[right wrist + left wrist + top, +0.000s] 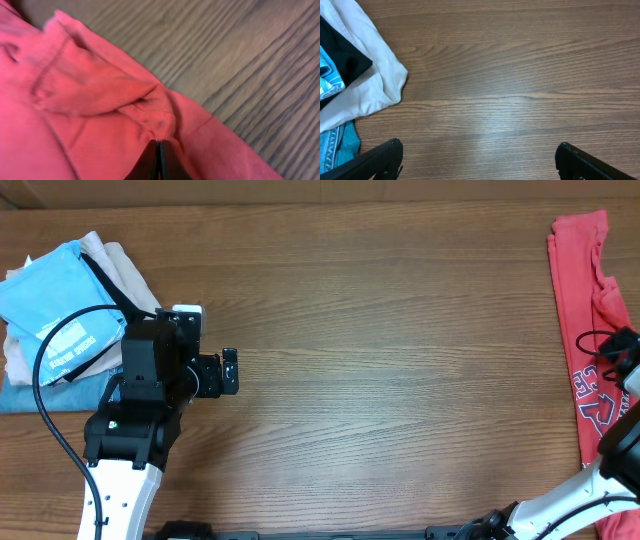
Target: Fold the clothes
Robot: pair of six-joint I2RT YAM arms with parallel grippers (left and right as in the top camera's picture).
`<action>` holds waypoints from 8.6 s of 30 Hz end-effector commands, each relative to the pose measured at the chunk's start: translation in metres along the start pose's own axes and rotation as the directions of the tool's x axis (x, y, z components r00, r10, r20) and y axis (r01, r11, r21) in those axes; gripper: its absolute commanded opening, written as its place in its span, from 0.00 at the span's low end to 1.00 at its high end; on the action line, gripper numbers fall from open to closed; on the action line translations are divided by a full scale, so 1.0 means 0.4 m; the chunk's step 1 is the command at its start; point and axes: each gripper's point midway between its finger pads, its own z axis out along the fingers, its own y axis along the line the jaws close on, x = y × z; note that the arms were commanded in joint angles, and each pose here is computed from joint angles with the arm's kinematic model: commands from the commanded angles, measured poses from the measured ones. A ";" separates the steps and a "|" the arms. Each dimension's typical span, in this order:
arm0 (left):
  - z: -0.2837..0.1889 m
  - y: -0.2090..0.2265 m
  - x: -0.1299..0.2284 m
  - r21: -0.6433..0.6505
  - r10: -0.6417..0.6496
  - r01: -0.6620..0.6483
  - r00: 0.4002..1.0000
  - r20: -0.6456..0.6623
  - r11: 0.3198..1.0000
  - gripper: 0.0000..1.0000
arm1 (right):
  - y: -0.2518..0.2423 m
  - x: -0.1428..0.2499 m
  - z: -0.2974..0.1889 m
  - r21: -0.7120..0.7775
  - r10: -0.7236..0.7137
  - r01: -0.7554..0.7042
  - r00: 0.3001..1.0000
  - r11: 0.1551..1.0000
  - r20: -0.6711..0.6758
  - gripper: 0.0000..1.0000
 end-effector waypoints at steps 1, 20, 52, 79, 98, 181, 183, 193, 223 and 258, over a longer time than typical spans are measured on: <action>-0.010 -0.008 -0.029 0.015 -0.020 0.020 0.999 0.028 1.000 1.00 | 0.091 -0.139 -0.114 -0.078 -0.024 0.036 0.989 0.996 0.144 0.04; -0.011 -0.008 -0.039 0.016 -0.020 0.019 0.999 0.045 1.000 1.00 | 1.009 0.287 -0.630 -0.699 -0.341 0.351 0.926 0.623 0.161 0.04; 0.215 -0.341 0.066 0.313 0.107 -0.050 0.980 -0.170 0.948 1.00 | 0.655 0.349 -0.543 -0.585 -0.501 0.286 0.830 0.759 -0.245 0.88; 0.227 -0.333 0.095 0.298 0.108 -0.038 0.969 -0.221 0.954 1.00 | 0.741 0.471 -0.364 -0.652 -0.511 0.232 0.814 0.722 -0.275 0.43; 0.240 -0.286 0.082 0.207 0.109 -0.067 0.974 -0.198 0.976 1.00 | 0.929 0.599 -0.632 -0.934 -0.670 0.058 0.712 0.353 -0.209 0.04; 0.255 -0.156 0.281 0.095 -0.095 0.232 0.688 -0.719 0.968 1.00 | 0.593 0.295 -0.551 -0.474 -0.414 0.241 0.858 0.847 -0.304 0.82; 0.264 -0.176 0.333 0.087 -0.095 0.233 0.670 -0.737 0.969 1.00 | 0.593 0.295 -0.551 -0.474 -0.414 0.241 0.858 0.847 -0.304 0.82; 0.316 -0.256 0.451 0.130 -0.047 0.194 0.707 -0.706 0.972 0.83 | 0.593 0.295 -0.551 -0.474 -0.414 0.241 0.858 0.847 -0.304 0.83; 0.219 0.102 0.242 -0.183 -0.427 0.386 0.792 -0.437 0.904 0.04 | 0.605 0.295 -0.528 -0.477 -0.413 0.241 0.861 0.845 -0.297 0.88; 0.214 0.124 0.224 -0.179 -0.414 0.373 0.816 -0.403 0.910 0.05 | 0.648 0.348 -0.090 -0.267 -0.340 0.296 0.931 0.917 -0.135 0.61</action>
